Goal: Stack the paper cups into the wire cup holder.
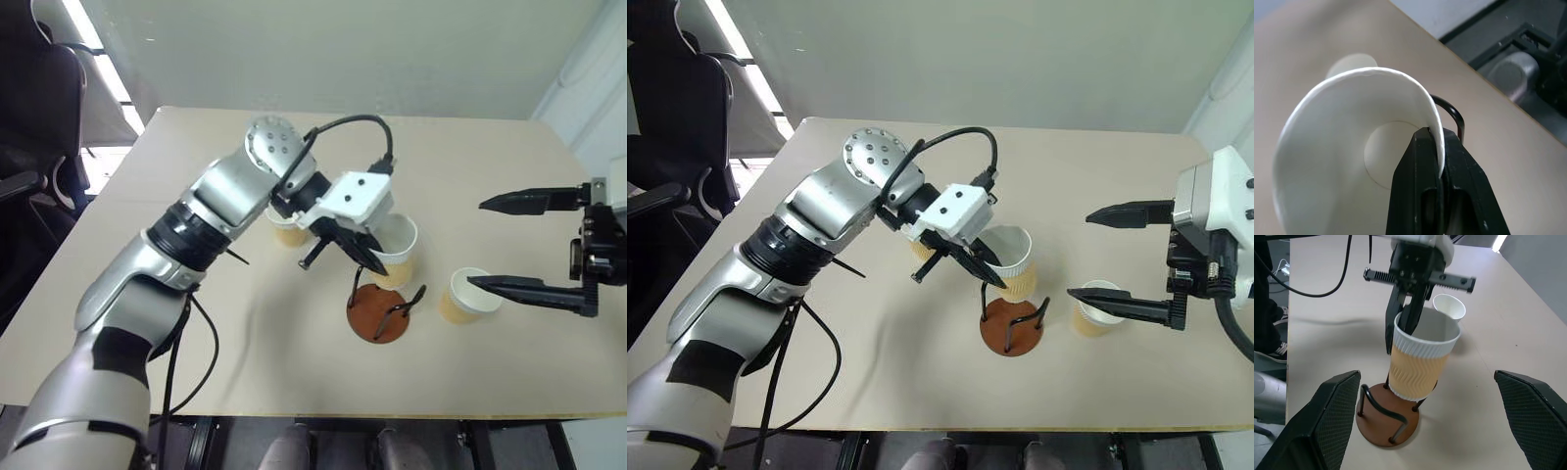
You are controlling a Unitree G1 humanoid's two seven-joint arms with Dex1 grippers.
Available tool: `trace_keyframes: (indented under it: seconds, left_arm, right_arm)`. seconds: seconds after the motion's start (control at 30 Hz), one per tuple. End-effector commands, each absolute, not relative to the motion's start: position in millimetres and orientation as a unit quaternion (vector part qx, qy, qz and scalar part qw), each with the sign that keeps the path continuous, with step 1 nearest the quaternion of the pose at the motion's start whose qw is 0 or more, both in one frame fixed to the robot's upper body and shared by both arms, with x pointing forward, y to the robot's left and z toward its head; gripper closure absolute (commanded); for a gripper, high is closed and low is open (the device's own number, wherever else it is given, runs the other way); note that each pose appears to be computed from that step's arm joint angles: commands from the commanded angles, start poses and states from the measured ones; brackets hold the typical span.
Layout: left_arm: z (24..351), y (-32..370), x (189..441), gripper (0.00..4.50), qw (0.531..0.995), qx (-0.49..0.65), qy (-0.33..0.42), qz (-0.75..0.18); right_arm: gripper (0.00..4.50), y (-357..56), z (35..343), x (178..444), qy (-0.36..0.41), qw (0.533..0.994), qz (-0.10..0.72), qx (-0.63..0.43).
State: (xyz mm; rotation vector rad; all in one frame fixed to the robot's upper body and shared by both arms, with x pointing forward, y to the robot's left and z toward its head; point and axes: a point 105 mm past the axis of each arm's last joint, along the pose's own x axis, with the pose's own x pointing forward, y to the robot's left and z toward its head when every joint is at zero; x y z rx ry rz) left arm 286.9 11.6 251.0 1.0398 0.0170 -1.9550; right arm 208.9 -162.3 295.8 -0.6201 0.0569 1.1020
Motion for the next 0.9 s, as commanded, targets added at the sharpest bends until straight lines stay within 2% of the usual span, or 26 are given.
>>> trace_keyframes:
  seconds: [0.03, 0.07, 0.17, 0.53, 0.63, 0.77, 0.9]
  left_arm:
    - [252, 12, 283, 4.46, 0.419, 0.438, 0.001, -0.795]
    - [250, 11, 283, 4.46, 0.417, 0.441, 0.002, -0.795]
    - [248, 10, 282, 3.84, 0.417, 0.435, 0.004, -0.798]
    - [264, 2, 277, 0.02, 0.444, 0.395, -0.026, -0.804]
    - [280, 5, 277, 0.02, 0.475, 0.359, -0.047, -0.802]
    - [307, 20, 285, 0.02, 0.545, 0.296, -0.071, -0.781]
    - [316, 36, 285, 0.02, 0.581, 0.261, -0.07, -0.767]
  right_arm:
    - [0.0, -163, 304, 206, 0.011, 0.808, 0.505, -0.304]
    - [0.0, -163, 304, 206, 0.011, 0.808, 0.504, -0.304]
    - [0.0, -164, 303, 207, 0.012, 0.808, 0.503, -0.306]
    - [0.0, -167, 300, 213, 0.008, 0.811, 0.492, -0.316]
    - [0.0, -170, 295, 217, 0.013, 0.818, 0.482, -0.312]
    - [0.0, -177, 280, 223, 0.043, 0.833, 0.462, -0.3]
    - [0.0, -179, 270, 225, 0.05, 0.838, 0.456, -0.296]
